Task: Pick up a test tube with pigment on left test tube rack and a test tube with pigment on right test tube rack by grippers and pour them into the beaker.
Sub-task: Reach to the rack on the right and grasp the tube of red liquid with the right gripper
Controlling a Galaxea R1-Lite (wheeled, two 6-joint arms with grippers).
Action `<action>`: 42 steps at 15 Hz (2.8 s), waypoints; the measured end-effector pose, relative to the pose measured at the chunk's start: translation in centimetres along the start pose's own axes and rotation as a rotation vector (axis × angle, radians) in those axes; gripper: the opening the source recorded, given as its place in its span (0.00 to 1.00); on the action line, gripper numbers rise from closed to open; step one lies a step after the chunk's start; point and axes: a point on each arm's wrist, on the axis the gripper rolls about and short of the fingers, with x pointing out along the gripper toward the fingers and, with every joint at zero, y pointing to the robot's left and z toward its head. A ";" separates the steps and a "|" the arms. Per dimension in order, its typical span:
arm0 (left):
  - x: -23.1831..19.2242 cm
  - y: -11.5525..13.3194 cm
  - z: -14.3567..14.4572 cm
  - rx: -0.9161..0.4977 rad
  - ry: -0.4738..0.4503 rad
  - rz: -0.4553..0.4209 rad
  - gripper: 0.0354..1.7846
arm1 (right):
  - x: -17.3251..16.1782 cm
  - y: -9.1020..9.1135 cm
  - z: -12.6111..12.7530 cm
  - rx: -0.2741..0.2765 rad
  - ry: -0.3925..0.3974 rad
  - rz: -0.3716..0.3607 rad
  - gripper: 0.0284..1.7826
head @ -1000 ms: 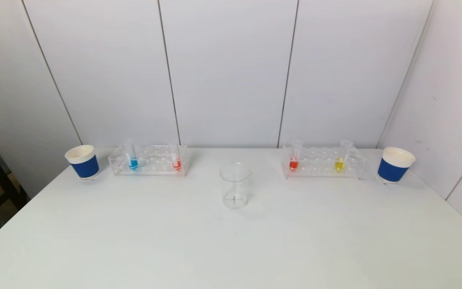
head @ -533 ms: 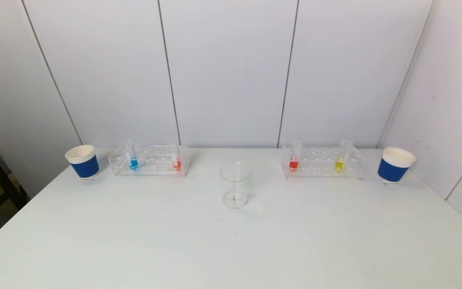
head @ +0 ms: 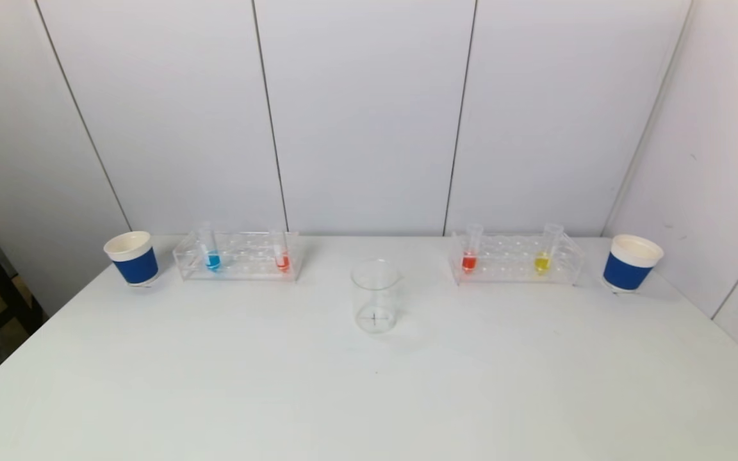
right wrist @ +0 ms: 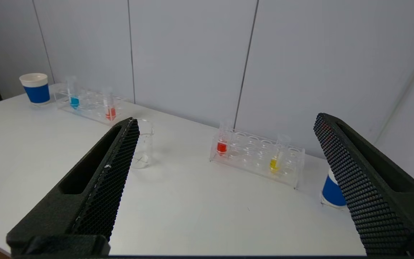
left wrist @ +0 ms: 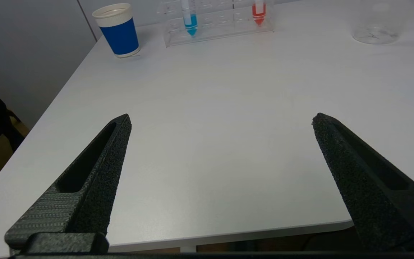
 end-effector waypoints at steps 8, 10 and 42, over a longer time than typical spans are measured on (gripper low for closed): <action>0.0 0.0 0.0 0.000 0.000 0.000 0.99 | 12.2 -2.4 -0.4 0.042 0.115 0.127 0.99; 0.0 0.0 0.0 0.000 0.000 0.000 0.99 | 15.1 -3.0 -1.3 0.051 0.147 0.129 0.99; 0.0 0.0 0.0 0.000 0.000 0.000 0.99 | 33.5 -0.8 -24.0 0.037 0.274 -0.067 0.99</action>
